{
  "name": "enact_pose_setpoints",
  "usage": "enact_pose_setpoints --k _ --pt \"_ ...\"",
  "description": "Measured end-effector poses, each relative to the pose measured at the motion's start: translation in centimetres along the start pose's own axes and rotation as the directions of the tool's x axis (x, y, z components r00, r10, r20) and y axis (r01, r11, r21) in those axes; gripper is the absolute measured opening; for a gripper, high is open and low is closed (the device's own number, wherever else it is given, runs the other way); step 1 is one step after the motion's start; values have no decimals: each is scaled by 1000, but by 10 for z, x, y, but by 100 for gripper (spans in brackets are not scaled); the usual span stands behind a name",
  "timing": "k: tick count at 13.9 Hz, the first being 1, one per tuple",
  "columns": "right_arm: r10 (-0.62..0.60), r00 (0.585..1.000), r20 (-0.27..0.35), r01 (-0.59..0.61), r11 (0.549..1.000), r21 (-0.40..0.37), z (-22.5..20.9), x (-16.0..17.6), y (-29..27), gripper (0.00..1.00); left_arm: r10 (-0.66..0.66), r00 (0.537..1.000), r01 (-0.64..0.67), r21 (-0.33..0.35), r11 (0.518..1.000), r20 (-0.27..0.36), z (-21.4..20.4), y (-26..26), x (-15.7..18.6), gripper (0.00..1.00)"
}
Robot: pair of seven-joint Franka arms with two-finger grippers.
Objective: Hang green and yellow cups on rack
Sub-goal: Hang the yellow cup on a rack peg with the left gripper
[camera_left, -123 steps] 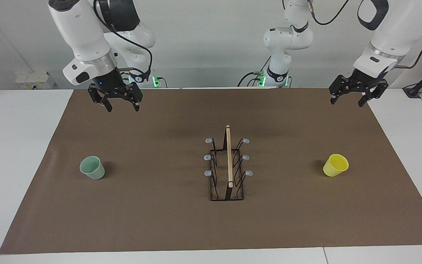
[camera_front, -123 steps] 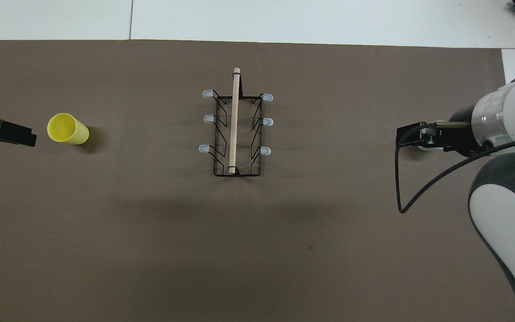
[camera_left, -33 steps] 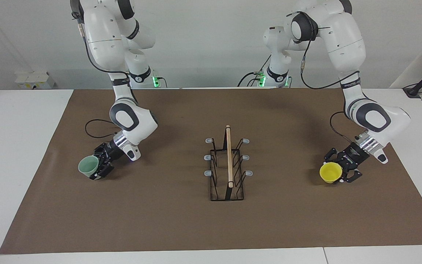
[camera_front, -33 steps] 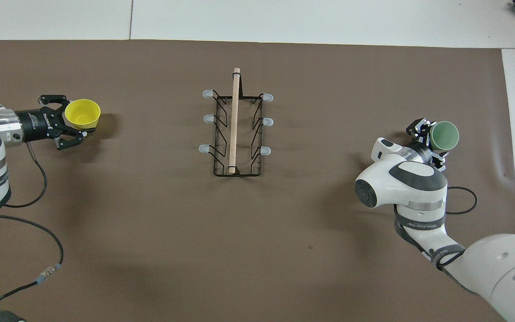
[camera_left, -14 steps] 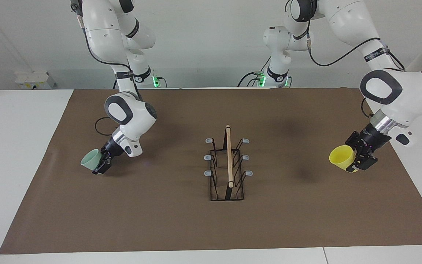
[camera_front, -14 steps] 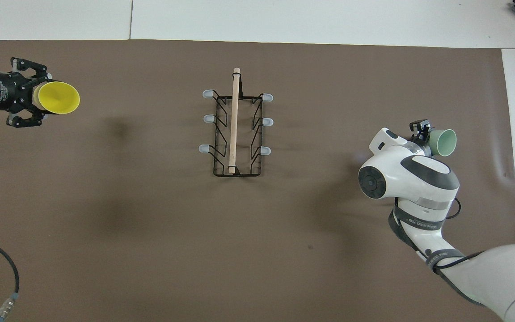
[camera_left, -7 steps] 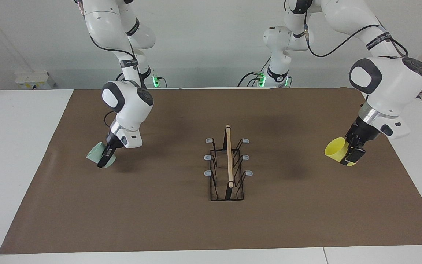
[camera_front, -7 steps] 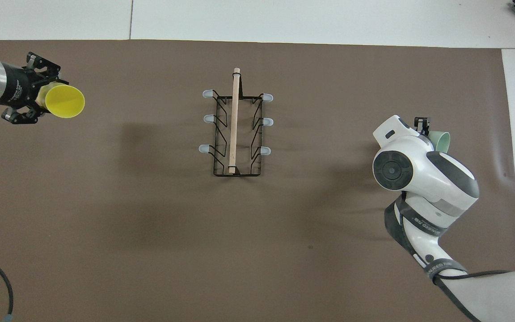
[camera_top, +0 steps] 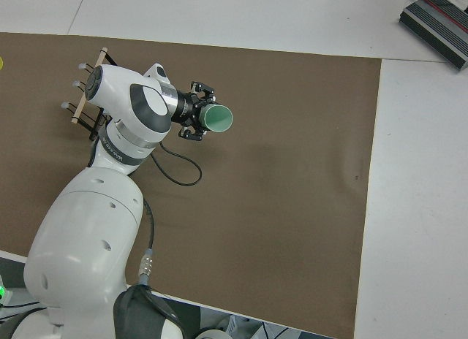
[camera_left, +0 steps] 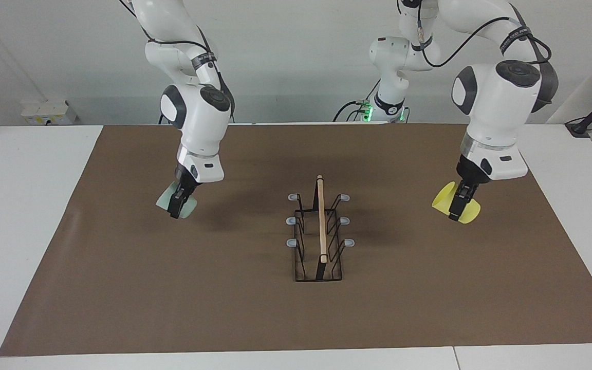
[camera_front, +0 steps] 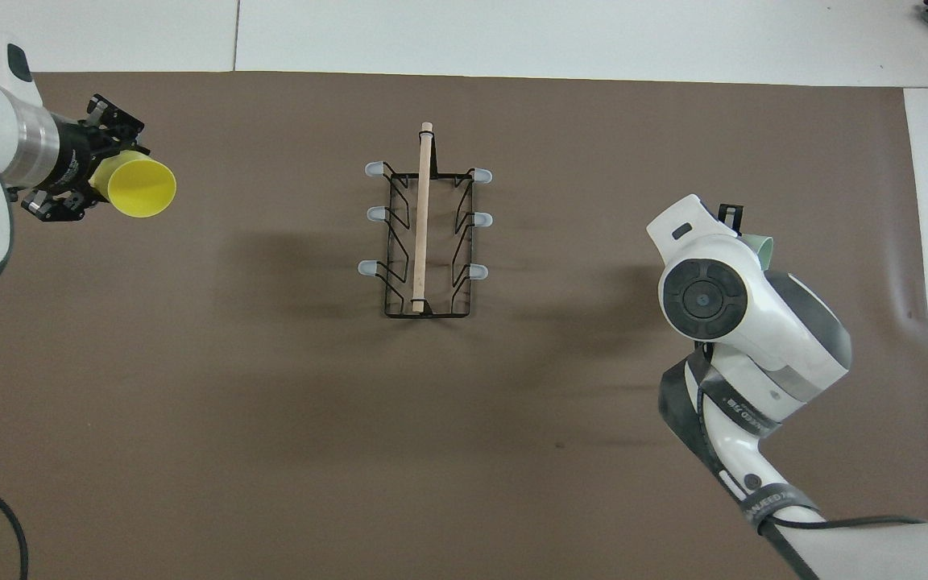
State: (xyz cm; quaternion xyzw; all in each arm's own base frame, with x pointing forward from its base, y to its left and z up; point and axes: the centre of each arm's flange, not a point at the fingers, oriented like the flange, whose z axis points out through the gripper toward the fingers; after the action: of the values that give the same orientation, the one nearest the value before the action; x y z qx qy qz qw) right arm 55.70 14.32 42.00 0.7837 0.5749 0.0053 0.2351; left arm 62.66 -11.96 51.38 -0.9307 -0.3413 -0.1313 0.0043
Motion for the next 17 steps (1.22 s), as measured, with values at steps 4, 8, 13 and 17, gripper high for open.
enact_pose_setpoints --k 4,8,13,17 --pt "175 974 -146 -154 978 142 -25 1 6 65 117 977 -131 -69 989 -179 13 35 -72 70" --pt "327 898 -295 -241 925 293 -58 6 15 65 224 939 -274 -175 946 -261 26 42 -132 70" --pt "424 765 -486 -225 882 414 -100 7 19 65 309 896 -386 -217 897 -319 30 44 -200 70" --pt "397 620 -677 -107 897 429 -97 -6 32 65 282 878 -391 -238 889 -387 31 45 -228 70"
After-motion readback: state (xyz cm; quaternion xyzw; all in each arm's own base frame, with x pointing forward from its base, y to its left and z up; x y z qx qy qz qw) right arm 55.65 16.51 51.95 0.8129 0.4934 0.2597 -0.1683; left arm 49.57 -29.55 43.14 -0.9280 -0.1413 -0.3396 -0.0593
